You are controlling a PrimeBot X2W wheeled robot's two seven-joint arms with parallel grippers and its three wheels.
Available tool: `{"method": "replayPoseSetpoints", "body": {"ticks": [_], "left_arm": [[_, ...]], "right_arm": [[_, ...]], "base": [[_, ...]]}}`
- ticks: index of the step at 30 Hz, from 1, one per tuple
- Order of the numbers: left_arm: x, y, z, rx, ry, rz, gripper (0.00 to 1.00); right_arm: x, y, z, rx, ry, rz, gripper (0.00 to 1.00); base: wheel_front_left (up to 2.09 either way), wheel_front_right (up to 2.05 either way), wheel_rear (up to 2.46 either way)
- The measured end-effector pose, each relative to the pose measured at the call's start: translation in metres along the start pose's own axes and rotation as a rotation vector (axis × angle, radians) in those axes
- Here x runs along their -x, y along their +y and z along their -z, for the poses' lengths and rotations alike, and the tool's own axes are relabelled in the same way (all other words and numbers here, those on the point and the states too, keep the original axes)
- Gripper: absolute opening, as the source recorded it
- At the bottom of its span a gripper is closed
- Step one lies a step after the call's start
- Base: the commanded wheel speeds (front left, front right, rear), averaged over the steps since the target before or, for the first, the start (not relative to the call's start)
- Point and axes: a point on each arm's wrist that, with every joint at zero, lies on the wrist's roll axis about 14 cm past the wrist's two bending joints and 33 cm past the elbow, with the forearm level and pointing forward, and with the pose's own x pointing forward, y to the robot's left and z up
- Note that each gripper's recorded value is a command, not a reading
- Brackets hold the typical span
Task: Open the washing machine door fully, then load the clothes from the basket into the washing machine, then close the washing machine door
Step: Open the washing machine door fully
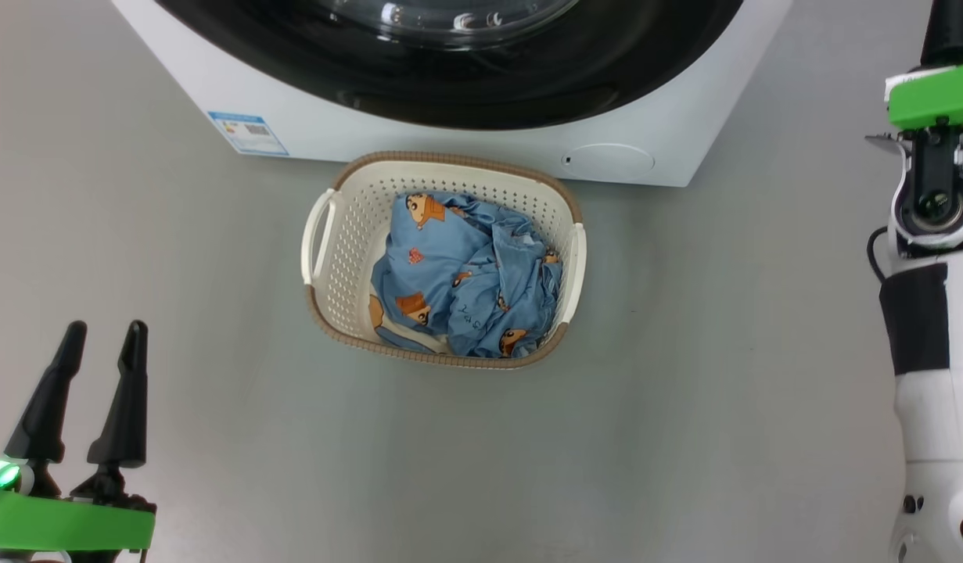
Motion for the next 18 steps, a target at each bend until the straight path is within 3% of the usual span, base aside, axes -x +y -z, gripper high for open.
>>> {"method": "replayPoseSetpoints", "body": {"ticks": [3, 18], "left_arm": [[0.001, 0.004, 0.002, 0.002, 0.006, -0.012, 1.0], [0.0, 0.015, 0.006, 0.001, 0.021, -0.046, 1.0]], "right_arm": [[-0.007, -0.003, 0.011, -0.016, 0.054, 0.015, 0.0], [-0.043, 0.027, 0.055, -0.314, 0.289, -0.034, 0.0]], "base": [[0.0, 0.0, 0.0], [0.0, 0.0, 0.0]]}}
